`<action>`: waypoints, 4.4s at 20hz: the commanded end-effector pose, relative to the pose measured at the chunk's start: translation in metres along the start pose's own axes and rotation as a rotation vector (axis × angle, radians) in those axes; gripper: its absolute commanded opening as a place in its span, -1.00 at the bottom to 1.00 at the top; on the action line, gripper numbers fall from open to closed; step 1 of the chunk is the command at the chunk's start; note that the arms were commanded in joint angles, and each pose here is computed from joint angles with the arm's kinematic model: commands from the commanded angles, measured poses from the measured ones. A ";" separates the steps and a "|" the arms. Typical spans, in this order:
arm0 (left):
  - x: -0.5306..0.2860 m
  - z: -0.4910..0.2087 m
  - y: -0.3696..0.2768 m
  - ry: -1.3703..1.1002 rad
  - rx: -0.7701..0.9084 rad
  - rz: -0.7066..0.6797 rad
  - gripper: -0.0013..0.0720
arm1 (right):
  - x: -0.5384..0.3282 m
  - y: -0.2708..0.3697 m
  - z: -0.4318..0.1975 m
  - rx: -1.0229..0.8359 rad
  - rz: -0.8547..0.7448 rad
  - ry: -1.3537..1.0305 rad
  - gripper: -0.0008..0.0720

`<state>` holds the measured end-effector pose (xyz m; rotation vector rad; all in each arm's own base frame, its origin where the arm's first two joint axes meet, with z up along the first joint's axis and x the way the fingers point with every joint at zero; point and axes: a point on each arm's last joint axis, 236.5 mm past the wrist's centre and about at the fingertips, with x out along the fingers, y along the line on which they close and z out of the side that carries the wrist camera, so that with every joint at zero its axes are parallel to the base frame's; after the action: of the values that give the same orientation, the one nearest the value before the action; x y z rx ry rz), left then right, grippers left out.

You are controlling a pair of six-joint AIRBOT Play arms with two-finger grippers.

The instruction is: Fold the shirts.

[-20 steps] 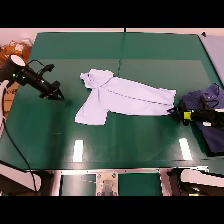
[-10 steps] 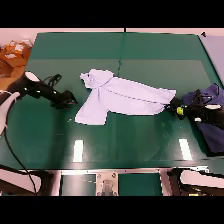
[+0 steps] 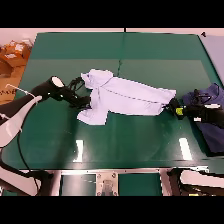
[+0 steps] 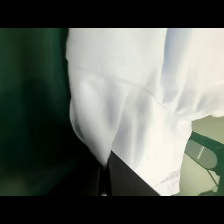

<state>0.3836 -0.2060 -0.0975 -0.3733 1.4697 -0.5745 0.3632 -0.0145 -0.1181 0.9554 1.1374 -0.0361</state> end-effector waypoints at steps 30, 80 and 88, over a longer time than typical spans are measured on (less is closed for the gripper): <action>-0.487 0.023 -0.210 -1.112 0.679 0.492 -0.89 | -0.383 0.307 0.023 -0.690 0.328 -0.838 -0.94; -0.229 -0.031 0.114 -0.253 -0.228 -0.117 -0.90 | -0.067 -0.048 -0.050 -0.046 -0.138 0.274 -0.94; -0.133 -0.086 0.116 -0.275 -0.521 -0.207 0.31 | -0.081 -0.039 -0.013 -0.022 -0.096 0.160 -0.94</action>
<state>0.3276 -0.0103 -0.0317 -0.8701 1.3064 -0.3468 0.2915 -0.0624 -0.0846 0.8882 1.3540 -0.0233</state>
